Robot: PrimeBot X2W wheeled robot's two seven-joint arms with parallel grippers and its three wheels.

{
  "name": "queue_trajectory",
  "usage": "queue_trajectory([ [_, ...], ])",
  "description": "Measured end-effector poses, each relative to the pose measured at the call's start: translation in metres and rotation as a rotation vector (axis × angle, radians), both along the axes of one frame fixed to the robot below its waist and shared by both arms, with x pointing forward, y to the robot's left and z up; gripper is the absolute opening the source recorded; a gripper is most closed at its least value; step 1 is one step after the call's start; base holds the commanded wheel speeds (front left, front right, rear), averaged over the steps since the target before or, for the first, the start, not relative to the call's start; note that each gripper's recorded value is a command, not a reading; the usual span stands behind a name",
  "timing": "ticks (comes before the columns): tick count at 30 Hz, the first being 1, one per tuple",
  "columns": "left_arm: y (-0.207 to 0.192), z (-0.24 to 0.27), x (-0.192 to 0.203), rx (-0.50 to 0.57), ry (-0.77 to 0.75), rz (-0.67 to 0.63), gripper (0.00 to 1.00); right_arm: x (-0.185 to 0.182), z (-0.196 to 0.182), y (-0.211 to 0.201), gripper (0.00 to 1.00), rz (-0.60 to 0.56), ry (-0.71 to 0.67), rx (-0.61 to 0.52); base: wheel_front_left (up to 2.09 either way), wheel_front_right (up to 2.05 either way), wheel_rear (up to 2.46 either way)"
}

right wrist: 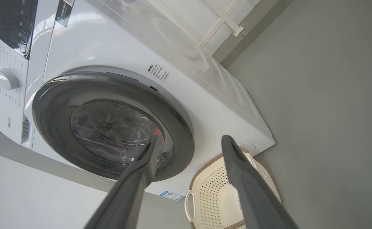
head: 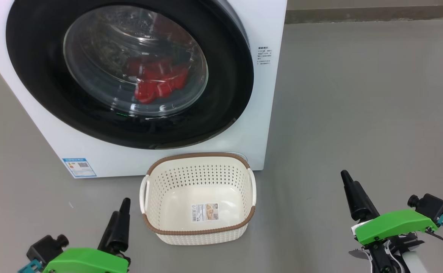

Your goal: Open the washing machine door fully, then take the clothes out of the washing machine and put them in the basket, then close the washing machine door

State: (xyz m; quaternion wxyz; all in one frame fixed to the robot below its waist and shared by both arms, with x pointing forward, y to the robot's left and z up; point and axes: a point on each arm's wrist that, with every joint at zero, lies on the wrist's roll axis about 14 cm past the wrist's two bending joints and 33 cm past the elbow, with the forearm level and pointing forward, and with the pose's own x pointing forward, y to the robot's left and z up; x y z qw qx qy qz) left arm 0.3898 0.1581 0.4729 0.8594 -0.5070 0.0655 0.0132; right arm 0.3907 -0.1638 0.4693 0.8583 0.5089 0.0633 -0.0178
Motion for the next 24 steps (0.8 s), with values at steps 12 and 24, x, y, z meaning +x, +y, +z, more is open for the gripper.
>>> queue_trajectory([
  [12, -0.008, 0.011, 0.006, 0.17, -0.044, -0.031, 1.0, 0.01, 0.015, 0.002, 1.0, 0.029, -0.058, -0.2, 0.0, 0.0, 0.0],
  [24, -0.013, 0.024, 0.015, 0.312, -0.099, -0.046, 1.0, 0.017, 0.024, 0.003, 1.0, 0.05, -0.101, -0.405, 0.0, 0.0, 0.0],
])
